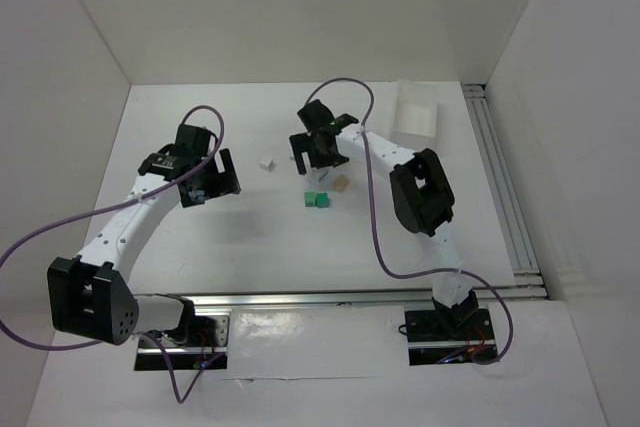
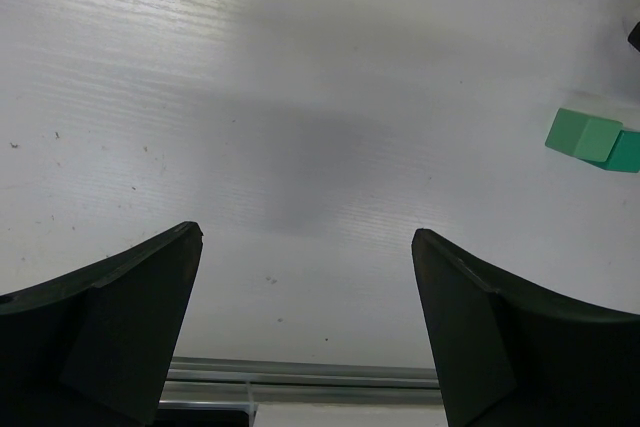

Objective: Build the wood block tower

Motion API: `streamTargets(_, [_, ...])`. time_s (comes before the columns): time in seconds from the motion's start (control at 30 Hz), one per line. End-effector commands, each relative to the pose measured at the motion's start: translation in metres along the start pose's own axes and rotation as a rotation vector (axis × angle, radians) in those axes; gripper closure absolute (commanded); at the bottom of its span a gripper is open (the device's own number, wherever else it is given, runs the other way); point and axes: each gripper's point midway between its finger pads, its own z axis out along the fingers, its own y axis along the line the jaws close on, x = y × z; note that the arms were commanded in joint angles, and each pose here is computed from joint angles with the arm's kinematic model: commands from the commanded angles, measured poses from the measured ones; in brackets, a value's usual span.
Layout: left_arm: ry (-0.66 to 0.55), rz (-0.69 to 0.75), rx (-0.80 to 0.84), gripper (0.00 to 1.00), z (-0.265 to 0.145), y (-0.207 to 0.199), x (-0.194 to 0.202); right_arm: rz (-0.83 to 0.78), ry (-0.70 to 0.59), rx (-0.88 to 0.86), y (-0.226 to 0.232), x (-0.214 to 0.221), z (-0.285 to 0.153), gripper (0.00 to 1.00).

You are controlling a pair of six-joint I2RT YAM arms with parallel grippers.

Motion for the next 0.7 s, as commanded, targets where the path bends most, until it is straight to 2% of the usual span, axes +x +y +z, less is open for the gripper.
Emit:
streamTargets(0.0, [-0.026,0.014,0.015,0.0,-0.003,-0.005,-0.008,-0.135,-0.001,0.005,-0.001,-0.014,-0.015,0.0])
streamTargets(0.07, [-0.026,0.014,0.015,0.0,-0.003,-0.005,-0.008,-0.198,0.088,-0.013,0.004,0.006,-0.004,0.0])
streamTargets(0.3, [-0.029,0.004,0.027,0.0,-0.005,-0.008,-0.01,-0.259,0.094,0.041,-0.004,0.008,0.007,0.04])
streamTargets(0.67, [-0.034,0.004,0.019,0.0,-0.005,-0.007,-0.011,-0.247,0.083,0.004,0.0,0.007,0.019,0.24])
